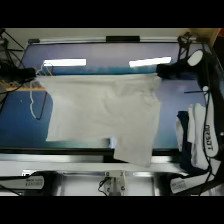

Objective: Fold the shirts.

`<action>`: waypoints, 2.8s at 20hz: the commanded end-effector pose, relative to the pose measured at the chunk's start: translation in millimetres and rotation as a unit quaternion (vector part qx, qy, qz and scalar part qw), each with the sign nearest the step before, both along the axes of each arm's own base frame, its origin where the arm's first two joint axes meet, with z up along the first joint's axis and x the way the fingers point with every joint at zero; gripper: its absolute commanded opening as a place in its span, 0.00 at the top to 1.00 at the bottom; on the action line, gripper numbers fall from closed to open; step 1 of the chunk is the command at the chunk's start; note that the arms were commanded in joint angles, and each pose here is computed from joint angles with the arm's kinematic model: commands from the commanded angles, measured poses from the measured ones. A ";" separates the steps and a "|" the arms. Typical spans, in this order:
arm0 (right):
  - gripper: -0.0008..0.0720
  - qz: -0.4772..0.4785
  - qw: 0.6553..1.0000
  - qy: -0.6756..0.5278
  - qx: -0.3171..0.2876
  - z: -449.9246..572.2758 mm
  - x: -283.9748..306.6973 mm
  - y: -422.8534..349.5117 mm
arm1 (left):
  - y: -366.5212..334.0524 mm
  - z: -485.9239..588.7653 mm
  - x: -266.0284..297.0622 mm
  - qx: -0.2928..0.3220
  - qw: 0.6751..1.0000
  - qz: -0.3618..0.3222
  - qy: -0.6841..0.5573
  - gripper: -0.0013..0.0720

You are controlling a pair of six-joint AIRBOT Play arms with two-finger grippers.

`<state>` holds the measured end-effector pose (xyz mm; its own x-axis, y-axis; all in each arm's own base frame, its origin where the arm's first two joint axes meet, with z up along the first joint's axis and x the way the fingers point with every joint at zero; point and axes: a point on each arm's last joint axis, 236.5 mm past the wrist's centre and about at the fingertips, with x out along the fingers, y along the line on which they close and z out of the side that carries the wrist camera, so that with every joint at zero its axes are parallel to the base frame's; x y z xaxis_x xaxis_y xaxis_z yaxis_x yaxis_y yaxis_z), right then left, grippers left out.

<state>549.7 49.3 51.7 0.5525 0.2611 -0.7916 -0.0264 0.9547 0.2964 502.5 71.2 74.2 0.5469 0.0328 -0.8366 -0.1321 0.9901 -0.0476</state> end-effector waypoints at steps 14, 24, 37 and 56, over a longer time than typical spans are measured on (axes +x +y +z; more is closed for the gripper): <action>0.89 0.037 0.969 0.244 -0.031 -109.2 -90.0 15.9 | -8.2 -150.7 -19.2 -0.066 0.977 -0.044 0.198 0.93; 0.25 -0.009 0.972 0.231 -0.049 -105.6 -84.3 3.5 | -35.4 -159.7 -62.8 -0.126 0.944 -0.071 0.296 0.24; 0.25 -0.022 0.955 0.287 -0.065 -52.9 -198.7 -78.5 | -20.8 -124.6 -193.9 -0.189 0.929 -0.060 0.311 0.25; 0.25 -0.003 0.948 0.312 -0.059 -51.7 -213.6 -72.4 | -67.0 -193.6 -251.7 -0.260 0.901 -0.026 0.347 0.89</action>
<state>340.1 -26.0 -0.4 -0.0187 0.1357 -0.9906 0.1219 0.9837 0.1324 254.5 9.6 -112.3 -0.1316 -0.4597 -0.8783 -0.2366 0.8750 -0.4225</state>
